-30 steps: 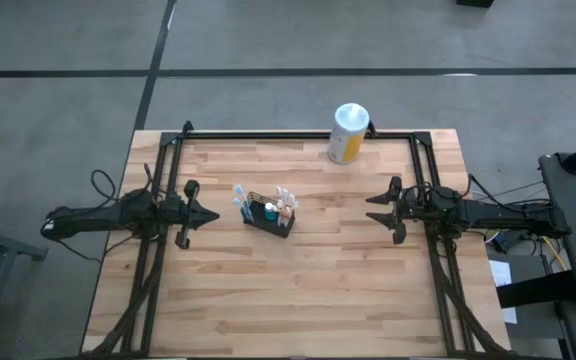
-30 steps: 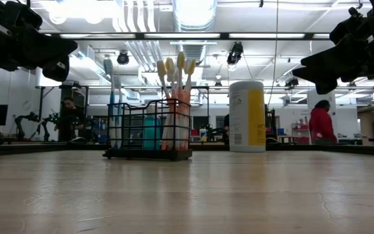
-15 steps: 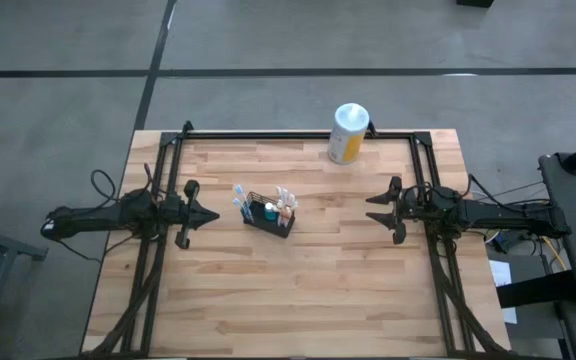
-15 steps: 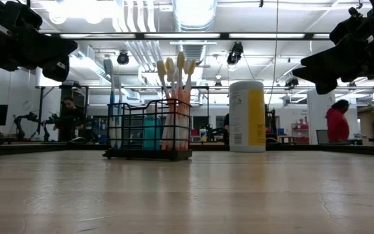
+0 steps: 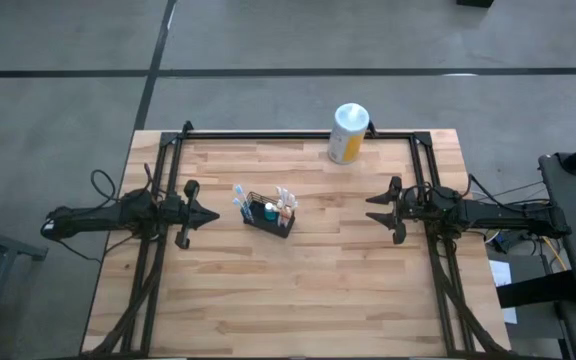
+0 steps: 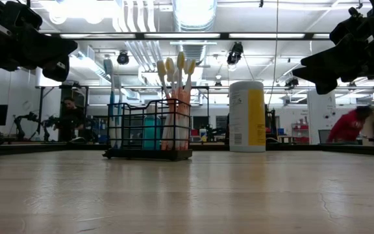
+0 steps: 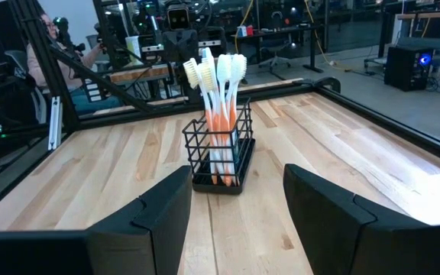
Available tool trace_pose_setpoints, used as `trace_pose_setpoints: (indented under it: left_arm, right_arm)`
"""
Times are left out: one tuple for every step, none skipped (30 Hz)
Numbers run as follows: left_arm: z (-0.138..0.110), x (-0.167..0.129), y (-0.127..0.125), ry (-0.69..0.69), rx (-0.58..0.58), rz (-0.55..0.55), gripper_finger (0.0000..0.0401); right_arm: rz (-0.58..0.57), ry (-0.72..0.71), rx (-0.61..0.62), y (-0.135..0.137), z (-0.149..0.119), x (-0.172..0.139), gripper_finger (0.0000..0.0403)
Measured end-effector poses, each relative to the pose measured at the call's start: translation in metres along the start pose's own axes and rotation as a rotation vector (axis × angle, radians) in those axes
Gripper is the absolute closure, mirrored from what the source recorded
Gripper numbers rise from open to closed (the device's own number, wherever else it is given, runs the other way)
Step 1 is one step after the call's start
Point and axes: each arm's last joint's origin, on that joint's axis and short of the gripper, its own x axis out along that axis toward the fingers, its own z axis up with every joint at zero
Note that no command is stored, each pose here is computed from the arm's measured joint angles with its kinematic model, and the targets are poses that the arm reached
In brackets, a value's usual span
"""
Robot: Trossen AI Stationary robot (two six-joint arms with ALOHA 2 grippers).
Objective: Pick & Place toothbrushing station
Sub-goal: Return to Home Position
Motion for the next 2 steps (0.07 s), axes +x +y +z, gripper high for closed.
trace_pose_setpoints:
  left_arm:
    - [0.0, 0.0, 0.0, 0.0, 0.0, 0.0, 0.0389]
    - [-0.0001, 0.0, 0.0, 0.0, 0.0, 0.0, 0.0389]
  right_arm:
    - [0.0, 0.0, 0.0, 0.0, 0.0, 0.0, 0.0199]
    - [0.0, 0.0, 0.0, 0.0, 0.0, 0.0, 0.0199]
